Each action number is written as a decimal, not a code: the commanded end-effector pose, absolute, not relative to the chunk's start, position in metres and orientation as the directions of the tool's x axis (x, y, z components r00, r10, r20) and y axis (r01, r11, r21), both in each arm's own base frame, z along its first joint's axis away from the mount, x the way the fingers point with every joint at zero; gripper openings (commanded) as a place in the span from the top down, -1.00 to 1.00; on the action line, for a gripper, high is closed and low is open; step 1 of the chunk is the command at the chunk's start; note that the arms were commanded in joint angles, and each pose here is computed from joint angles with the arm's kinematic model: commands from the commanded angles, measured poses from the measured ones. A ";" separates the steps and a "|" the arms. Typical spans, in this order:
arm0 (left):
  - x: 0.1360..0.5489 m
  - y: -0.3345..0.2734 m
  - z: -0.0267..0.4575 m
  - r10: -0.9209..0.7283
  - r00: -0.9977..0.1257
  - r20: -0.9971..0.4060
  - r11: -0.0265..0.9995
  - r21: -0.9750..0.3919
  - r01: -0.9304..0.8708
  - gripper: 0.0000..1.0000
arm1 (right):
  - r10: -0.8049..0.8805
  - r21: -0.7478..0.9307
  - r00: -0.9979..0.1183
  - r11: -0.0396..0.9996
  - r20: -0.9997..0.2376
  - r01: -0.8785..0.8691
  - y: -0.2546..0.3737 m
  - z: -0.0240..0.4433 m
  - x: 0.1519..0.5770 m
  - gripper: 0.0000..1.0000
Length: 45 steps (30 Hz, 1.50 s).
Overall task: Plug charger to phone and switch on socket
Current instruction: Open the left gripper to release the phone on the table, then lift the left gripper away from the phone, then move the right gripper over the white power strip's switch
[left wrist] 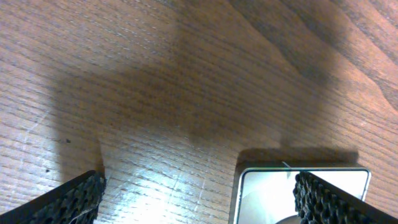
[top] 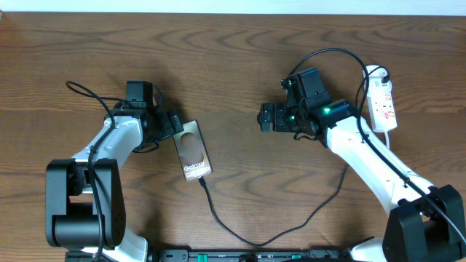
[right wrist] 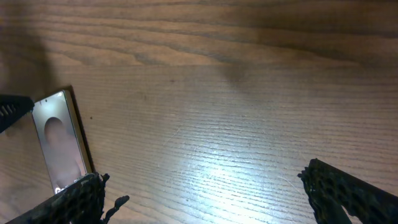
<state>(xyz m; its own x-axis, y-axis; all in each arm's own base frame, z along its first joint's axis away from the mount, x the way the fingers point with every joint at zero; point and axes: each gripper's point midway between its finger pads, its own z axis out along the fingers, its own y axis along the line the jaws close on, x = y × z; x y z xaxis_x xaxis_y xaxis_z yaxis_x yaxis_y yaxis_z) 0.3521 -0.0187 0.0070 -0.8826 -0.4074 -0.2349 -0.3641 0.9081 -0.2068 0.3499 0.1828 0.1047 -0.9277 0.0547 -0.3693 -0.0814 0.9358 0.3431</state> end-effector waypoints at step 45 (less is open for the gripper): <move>0.292 0.007 0.271 -0.222 -0.574 -0.788 0.974 -0.155 -0.163 -0.96 | 0.247 0.331 -0.741 0.943 -0.624 0.036 -0.063 0.203 0.427 -0.99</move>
<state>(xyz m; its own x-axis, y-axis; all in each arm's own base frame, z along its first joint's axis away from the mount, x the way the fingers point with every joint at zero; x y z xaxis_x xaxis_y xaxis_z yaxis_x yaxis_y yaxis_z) 0.2930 0.0035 0.2749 -0.5576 -0.2383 -0.7952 -0.1591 0.9708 -0.1794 0.4256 -0.0490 0.1889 -0.7652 0.3159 -0.5610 0.1110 0.9230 0.3684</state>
